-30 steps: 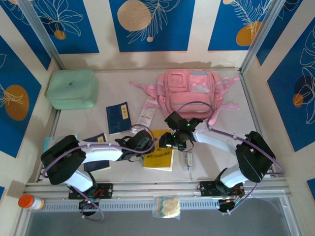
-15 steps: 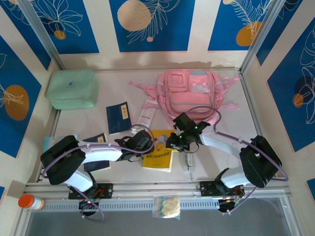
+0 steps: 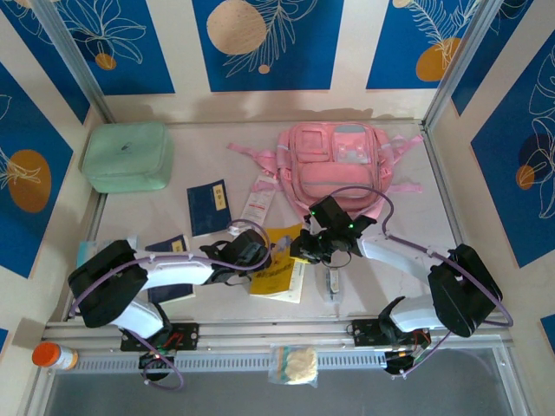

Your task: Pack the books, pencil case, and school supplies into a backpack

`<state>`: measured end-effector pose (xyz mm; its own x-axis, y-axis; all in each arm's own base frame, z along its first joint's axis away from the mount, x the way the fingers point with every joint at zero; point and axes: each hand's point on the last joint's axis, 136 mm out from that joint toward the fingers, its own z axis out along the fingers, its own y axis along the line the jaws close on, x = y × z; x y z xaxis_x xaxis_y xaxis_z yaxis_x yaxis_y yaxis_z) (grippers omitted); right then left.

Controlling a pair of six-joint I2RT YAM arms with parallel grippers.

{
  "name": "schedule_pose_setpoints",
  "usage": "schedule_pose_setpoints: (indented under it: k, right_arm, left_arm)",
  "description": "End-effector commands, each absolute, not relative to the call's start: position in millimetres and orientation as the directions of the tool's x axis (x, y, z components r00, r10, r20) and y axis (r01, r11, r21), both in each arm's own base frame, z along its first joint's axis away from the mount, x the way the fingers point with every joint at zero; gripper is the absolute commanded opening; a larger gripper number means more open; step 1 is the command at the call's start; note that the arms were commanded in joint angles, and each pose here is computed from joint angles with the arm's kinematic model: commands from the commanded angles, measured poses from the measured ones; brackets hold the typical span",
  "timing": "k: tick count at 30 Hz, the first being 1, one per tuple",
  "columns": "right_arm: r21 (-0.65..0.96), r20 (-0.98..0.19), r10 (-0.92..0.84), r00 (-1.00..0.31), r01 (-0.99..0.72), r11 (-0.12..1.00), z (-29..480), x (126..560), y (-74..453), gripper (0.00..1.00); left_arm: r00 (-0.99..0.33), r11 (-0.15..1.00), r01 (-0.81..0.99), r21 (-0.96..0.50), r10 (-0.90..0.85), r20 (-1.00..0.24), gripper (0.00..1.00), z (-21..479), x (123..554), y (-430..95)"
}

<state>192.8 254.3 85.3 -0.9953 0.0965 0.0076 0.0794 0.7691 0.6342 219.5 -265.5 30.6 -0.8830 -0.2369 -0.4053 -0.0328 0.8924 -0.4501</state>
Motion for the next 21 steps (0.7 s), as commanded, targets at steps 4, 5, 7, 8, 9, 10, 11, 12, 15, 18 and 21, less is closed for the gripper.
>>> schedule_pose_setpoints:
  k: [4, 5, 7, 8, 9, 10, 11, 12, 15, 18, 21]
  right_arm:
    - [0.684, -0.008, 0.092, -0.996, 0.061, 0.727, 96, 196, 258, 0.07]
    - [0.693, -0.015, 0.088, -0.996, 0.053, 0.719, 99, 196, 259, 0.06]
    - [0.703, -0.029, 0.078, -0.997, 0.035, 0.710, 103, 197, 260, 0.02]
    - [0.719, -0.045, 0.066, -0.997, 0.014, 0.695, 107, 199, 261, 0.00]
    - [0.737, -0.063, 0.061, -0.996, -0.006, 0.676, 111, 201, 262, 0.00]
    - [0.761, -0.068, 0.067, -0.995, -0.008, 0.649, 117, 204, 262, 0.00]
    - [0.791, -0.073, 0.065, -0.995, -0.018, 0.612, 124, 206, 263, 0.00]
    - [0.815, -0.091, 0.049, -0.995, -0.046, 0.577, 134, 206, 265, 0.00]
    - [0.809, -0.152, 0.033, -0.988, -0.105, 0.578, 157, 208, 260, 0.00]
    - [0.827, -0.199, 0.044, -0.979, -0.144, 0.543, 182, 209, 253, 0.00]
    - [0.850, -0.280, 0.033, -0.960, -0.231, 0.474, 214, 210, 250, 0.00]
  left_arm:
    - [-0.883, 0.873, -0.028, -0.487, -0.250, -0.397, 0.44, 37, 219, -267]
    - [-0.880, 0.874, -0.024, -0.486, -0.249, -0.405, 0.45, 40, 221, -266]
    - [-0.872, 0.876, -0.023, -0.482, -0.253, -0.419, 0.49, 46, 223, -261]
    - [-0.868, 0.873, -0.021, -0.487, -0.258, -0.425, 0.51, 50, 225, -258]
    - [-0.865, 0.875, -0.018, -0.484, -0.257, -0.431, 0.52, 53, 226, -253]
    - [-0.863, 0.877, -0.014, -0.480, -0.253, -0.437, 0.55, 58, 227, -248]
    - [-0.865, 0.875, -0.026, -0.484, -0.262, -0.429, 0.56, 62, 228, -241]
    - [-0.859, 0.868, -0.029, -0.496, -0.275, -0.431, 0.58, 68, 229, -236]
    - [-0.820, 0.836, 0.023, -0.549, -0.298, -0.488, 0.63, 99, 229, -225]
    - [-0.819, 0.809, 0.047, -0.586, -0.304, -0.486, 0.70, 123, 228, -212]
    - [-0.818, 0.732, 0.105, -0.673, -0.322, -0.477, 0.75, 150, 230, -214]
